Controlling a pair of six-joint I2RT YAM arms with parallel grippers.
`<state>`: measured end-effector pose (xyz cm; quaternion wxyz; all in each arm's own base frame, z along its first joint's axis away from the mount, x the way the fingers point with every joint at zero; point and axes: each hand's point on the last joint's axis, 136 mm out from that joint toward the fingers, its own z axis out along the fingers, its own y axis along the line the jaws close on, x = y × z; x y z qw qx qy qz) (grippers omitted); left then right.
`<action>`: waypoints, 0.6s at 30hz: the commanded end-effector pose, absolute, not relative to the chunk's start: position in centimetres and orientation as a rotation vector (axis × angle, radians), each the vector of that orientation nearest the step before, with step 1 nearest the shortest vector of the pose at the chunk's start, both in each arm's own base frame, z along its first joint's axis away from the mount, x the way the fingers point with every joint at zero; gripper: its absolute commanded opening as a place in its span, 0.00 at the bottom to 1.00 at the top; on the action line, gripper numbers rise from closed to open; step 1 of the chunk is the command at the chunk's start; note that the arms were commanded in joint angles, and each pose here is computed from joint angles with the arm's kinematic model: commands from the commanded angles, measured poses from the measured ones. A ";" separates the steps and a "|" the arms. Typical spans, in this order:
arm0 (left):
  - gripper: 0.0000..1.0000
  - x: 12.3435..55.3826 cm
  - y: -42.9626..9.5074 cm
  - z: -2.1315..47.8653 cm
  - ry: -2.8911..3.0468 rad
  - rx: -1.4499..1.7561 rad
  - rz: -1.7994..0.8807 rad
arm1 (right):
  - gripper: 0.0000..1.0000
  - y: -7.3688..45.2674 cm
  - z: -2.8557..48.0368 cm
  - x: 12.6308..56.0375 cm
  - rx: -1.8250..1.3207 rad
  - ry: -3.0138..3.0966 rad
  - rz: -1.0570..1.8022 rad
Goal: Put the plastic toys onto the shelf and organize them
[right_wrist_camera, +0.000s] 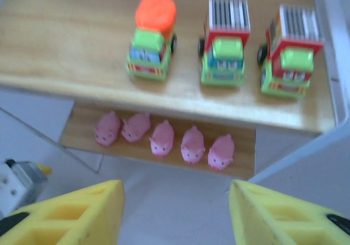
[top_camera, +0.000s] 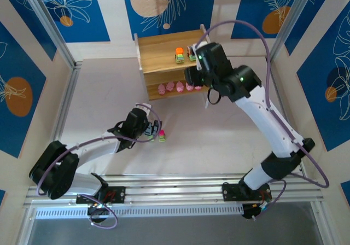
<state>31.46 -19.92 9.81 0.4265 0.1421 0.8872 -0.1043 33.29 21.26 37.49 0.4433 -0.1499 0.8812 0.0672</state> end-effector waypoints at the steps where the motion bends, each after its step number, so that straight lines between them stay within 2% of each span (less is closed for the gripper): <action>1: 0.98 31.1 -20.2 11.0 2.155 0.373 -0.255 | 0.56 20.7 36.5 32.6 -0.330 2.157 0.231; 9: 1.00 29.5 -20.1 11.8 2.088 0.382 -0.169 | 0.69 19.5 27.1 30.0 -0.318 2.275 0.283; 16: 1.00 27.9 -18.9 12.3 2.142 0.250 -0.086 | 0.71 19.1 20.3 29.5 -0.286 2.331 0.289; 18: 0.95 27.2 -18.5 11.9 2.178 0.186 -0.090 | 0.70 19.2 18.7 29.5 -0.283 2.341 0.295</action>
